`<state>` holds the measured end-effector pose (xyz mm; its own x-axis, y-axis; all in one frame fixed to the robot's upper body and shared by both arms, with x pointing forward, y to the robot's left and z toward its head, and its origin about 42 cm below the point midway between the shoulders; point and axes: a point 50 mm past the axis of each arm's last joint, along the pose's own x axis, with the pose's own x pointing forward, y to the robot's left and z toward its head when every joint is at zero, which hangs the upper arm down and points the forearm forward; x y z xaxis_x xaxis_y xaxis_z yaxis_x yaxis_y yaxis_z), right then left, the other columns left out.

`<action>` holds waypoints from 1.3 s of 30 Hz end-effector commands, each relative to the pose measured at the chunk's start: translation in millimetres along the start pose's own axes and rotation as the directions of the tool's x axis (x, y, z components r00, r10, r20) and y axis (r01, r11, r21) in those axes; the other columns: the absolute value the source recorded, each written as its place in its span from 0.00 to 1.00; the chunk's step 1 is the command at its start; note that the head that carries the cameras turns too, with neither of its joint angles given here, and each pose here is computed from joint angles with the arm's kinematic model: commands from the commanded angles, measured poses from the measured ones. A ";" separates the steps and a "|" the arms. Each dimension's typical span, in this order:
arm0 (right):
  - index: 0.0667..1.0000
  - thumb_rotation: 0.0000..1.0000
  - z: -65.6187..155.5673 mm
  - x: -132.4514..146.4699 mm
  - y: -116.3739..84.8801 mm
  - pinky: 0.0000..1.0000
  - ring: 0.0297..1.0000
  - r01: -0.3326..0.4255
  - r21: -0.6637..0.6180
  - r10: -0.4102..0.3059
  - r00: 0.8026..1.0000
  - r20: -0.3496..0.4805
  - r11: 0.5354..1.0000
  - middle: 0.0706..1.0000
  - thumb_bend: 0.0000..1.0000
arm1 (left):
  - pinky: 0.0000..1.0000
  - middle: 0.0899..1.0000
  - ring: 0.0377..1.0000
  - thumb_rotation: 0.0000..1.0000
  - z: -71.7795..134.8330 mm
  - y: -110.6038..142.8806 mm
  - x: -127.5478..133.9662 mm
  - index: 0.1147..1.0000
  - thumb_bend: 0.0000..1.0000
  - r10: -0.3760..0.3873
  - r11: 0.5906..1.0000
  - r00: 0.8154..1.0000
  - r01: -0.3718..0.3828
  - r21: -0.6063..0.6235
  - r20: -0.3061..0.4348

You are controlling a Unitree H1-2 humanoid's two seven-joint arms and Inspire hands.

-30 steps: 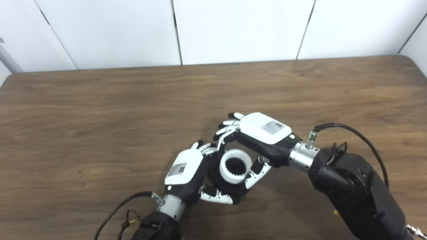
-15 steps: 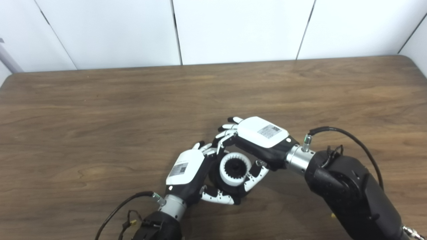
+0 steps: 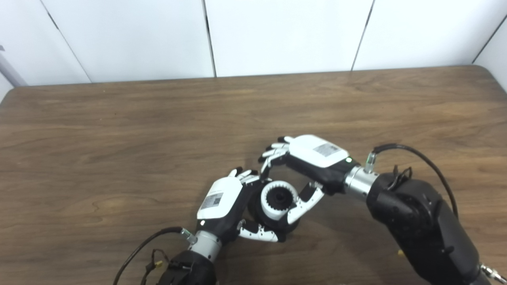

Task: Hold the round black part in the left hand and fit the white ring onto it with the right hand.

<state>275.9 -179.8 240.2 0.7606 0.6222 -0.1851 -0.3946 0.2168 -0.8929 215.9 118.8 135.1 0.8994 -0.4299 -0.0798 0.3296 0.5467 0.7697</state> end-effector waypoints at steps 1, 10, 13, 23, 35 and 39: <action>0.73 0.44 12.8 -1.7 -29.9 1.00 0.94 0.098 -0.022 -0.097 0.994 0.054 0.995 0.86 1.00 | 1.00 0.77 0.89 0.06 8.2 6.1 3.7 0.41 0.52 0.013 1.000 0.999 -0.013 0.012 0.034; 0.75 0.48 18.5 -10.0 -59.2 0.96 0.95 0.133 -0.014 -0.132 0.989 0.064 0.991 0.88 1.00 | 1.00 0.76 0.89 0.06 6.6 5.3 4.4 0.41 0.52 0.011 1.000 1.000 -0.012 0.012 0.028; 0.75 0.46 17.6 -12.7 -62.8 0.96 0.95 0.136 -0.011 -0.135 0.989 0.053 0.991 0.89 1.00 | 1.00 0.76 0.89 0.06 5.7 5.4 4.1 0.41 0.52 0.011 1.000 1.000 -0.012 0.016 0.027; 0.74 0.44 14.5 -19.1 -65.5 0.95 0.94 0.140 -0.002 -0.140 0.990 0.025 0.990 0.88 1.00 | 1.00 0.75 0.87 0.07 1.2 7.8 3.2 0.42 0.52 0.023 0.997 1.000 -0.024 0.068 0.016; 0.74 0.45 11.0 -21.4 -63.9 0.95 0.95 0.159 -0.003 -0.159 0.987 0.003 0.987 0.88 1.00 | 1.00 0.91 0.93 0.40 3.7 15.7 5.1 0.84 1.00 -0.062 0.985 0.997 0.069 0.160 -0.045; 0.74 0.45 10.2 -21.0 -63.5 0.95 0.95 0.165 0.004 -0.165 0.986 0.000 0.986 0.88 1.00 | 1.00 0.94 0.96 0.42 6.4 20.7 5.1 0.89 1.00 -0.095 0.980 0.994 0.103 0.168 -0.058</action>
<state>279.2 -195.9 289.8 0.8031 0.5862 -0.1070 -0.3408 0.3044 -0.8895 221.0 120.5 148.6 0.8706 -0.4552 -0.1868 0.3796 0.3798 0.8436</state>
